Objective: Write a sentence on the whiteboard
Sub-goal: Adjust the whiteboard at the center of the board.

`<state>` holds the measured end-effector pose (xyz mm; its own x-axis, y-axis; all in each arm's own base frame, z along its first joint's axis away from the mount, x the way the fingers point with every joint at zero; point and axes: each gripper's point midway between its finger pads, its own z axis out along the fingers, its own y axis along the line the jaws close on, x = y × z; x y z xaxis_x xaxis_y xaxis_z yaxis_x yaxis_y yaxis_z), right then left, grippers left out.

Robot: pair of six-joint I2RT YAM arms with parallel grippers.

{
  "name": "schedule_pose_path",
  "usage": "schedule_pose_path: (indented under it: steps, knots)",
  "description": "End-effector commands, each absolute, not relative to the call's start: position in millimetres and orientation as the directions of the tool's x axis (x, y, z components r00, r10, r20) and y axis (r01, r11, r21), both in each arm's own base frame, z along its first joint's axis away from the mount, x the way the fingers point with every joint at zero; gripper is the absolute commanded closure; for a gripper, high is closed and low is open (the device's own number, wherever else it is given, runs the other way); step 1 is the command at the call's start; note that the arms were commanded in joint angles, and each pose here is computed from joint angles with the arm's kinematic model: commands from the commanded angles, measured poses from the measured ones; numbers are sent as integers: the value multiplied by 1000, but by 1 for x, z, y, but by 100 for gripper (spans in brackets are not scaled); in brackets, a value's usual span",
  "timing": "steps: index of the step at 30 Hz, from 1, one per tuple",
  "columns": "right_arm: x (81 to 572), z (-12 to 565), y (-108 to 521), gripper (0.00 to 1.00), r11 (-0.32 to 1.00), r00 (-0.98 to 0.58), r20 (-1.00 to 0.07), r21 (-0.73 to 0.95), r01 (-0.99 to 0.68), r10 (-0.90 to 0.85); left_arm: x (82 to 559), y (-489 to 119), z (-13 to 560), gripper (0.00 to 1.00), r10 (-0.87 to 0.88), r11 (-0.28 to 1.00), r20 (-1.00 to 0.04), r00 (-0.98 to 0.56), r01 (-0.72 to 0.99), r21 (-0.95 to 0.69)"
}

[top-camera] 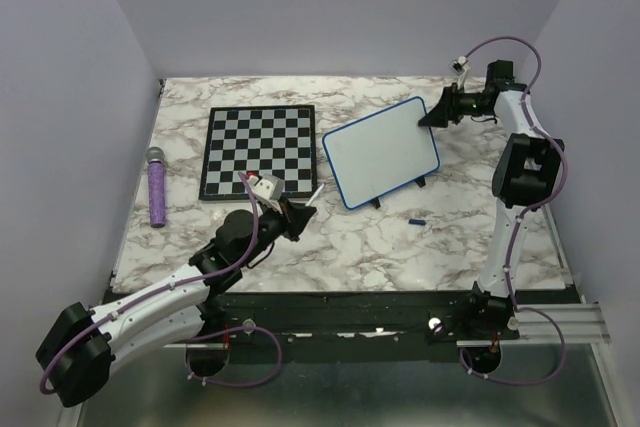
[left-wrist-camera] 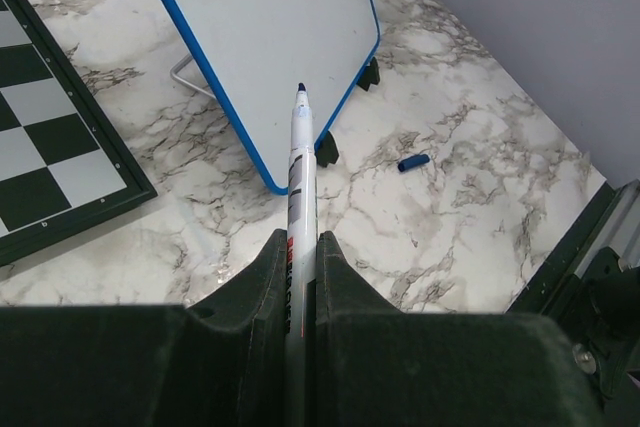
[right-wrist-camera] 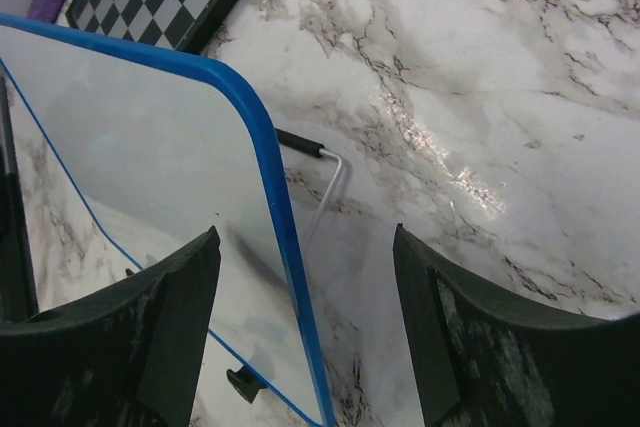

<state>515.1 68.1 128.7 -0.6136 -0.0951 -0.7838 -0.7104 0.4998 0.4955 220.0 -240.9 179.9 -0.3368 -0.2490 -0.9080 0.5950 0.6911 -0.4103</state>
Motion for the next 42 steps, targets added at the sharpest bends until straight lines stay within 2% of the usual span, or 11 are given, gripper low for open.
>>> schedule_pose_path:
  steps: [1, 11, 16, 17, 21, 24, 34, 42]
  knots:
    - [506, 129, 79, 23, 401, -646, -761, 576, -713, -55, 223, -248, 199, 100, -263, 667, -916, -301, 629, -399]
    - [507, 130, 90, 30, 319, -673, -739, 634, -705, -19, 223, -249, 203, 100, -264, 662, -916, -303, 633, -400]
    - [506, 134, 94, 41, 285, -675, -738, 646, -708, -2, 224, -251, 204, 100, -261, 661, -916, -306, 634, -400]
    - [506, 135, 94, 44, 280, -673, -740, 646, -710, 1, 224, -251, 205, 100, -262, 658, -915, -307, 636, -402]
    - [505, 138, 95, 78, 267, -663, -748, 641, -720, 8, 223, -251, 205, 100, -264, 658, -914, -307, 636, -403]
    - [504, 141, 96, 85, 255, -647, -762, 628, -735, 12, 223, -250, 205, 100, -268, 658, -913, -307, 634, -406]
    - [498, 149, 92, 93, 237, -591, -806, 579, -780, 25, 221, -248, 202, 100, -263, 663, -912, -314, 628, -407]
    - [485, 161, 67, 99, 265, -539, -840, 535, -802, 63, 220, -245, 206, 100, -271, 662, -913, -306, 629, -407]
